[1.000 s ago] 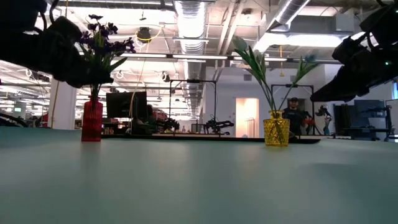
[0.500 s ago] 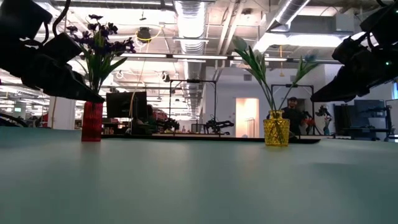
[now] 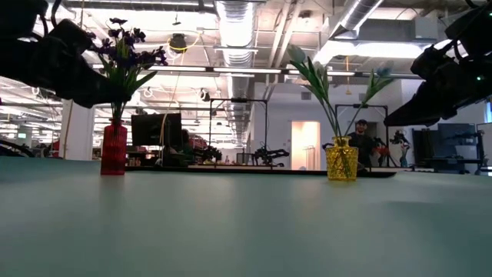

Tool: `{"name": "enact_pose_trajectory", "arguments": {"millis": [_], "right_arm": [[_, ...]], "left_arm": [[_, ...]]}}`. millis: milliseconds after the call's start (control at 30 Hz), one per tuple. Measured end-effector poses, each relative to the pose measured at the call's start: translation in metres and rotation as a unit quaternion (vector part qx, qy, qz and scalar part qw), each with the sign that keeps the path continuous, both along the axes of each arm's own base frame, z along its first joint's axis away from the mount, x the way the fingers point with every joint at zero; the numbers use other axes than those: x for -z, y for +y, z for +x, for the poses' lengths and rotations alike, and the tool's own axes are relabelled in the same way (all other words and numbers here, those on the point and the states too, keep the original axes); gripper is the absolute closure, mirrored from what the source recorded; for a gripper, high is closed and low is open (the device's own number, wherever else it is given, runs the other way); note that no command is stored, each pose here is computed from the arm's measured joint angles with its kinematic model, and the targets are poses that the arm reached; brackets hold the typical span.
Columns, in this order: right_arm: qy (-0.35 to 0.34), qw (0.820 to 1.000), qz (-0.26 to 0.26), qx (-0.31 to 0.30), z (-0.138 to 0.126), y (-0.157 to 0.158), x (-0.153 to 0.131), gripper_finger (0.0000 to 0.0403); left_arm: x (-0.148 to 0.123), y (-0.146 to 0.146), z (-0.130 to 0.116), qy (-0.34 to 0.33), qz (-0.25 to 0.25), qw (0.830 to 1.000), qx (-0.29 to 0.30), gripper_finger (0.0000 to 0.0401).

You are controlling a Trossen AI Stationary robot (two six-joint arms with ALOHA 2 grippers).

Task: Sort flowers into vase by color
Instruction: Return to Home Position

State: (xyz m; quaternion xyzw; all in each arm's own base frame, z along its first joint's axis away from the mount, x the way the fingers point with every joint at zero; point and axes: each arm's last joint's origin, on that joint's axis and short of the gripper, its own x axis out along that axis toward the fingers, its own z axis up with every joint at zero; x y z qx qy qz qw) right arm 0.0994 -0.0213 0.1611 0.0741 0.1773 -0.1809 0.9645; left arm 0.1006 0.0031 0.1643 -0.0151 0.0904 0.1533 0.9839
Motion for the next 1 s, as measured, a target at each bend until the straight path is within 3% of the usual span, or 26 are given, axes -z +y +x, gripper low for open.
{"name": "enact_pose_trajectory", "arguments": {"millis": [1000], "right_arm": [[0.0, 1.0, 0.0, 0.0, 0.0, 0.0, -0.0001, 0.0278]], "left_arm": [[-0.0014, 0.0001, -0.0013, -0.009, -0.001, 1.0, 0.001, 0.0193]]}}
